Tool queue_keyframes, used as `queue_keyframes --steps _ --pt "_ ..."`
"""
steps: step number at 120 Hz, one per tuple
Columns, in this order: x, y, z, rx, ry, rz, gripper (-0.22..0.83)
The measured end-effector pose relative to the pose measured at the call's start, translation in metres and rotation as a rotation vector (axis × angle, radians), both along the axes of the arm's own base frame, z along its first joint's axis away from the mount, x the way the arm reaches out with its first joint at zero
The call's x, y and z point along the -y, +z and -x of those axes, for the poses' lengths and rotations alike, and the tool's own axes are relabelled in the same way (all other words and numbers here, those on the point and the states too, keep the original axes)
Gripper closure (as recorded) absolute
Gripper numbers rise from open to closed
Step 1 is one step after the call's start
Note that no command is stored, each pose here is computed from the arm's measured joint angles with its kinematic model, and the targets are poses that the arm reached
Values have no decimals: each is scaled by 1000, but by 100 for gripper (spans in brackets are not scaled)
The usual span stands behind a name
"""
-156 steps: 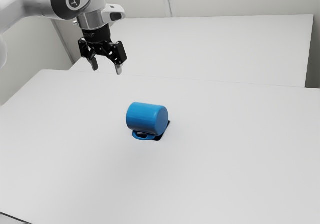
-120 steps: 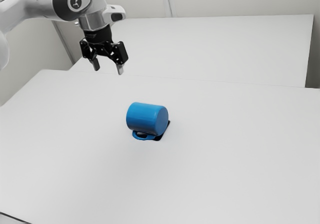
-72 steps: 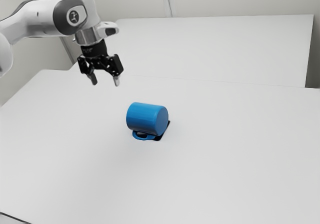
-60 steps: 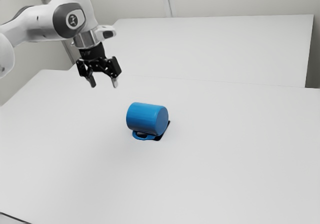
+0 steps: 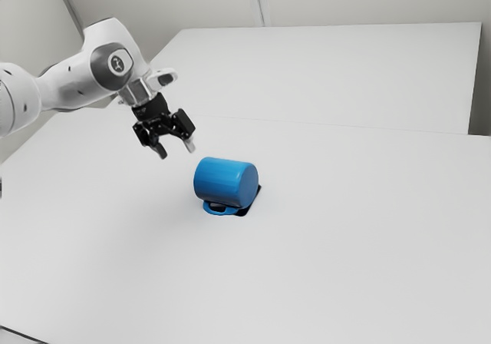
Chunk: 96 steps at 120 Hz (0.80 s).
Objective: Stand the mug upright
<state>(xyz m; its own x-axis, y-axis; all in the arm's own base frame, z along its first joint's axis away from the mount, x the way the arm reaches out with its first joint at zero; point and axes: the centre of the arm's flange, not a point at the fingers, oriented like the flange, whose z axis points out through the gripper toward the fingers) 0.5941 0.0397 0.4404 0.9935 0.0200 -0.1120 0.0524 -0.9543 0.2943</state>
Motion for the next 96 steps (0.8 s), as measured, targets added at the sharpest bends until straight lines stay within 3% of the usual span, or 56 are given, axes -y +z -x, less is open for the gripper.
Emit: queue_keyframes --steps 96 --pt "-25 -99 -27 110 -20 376 0"
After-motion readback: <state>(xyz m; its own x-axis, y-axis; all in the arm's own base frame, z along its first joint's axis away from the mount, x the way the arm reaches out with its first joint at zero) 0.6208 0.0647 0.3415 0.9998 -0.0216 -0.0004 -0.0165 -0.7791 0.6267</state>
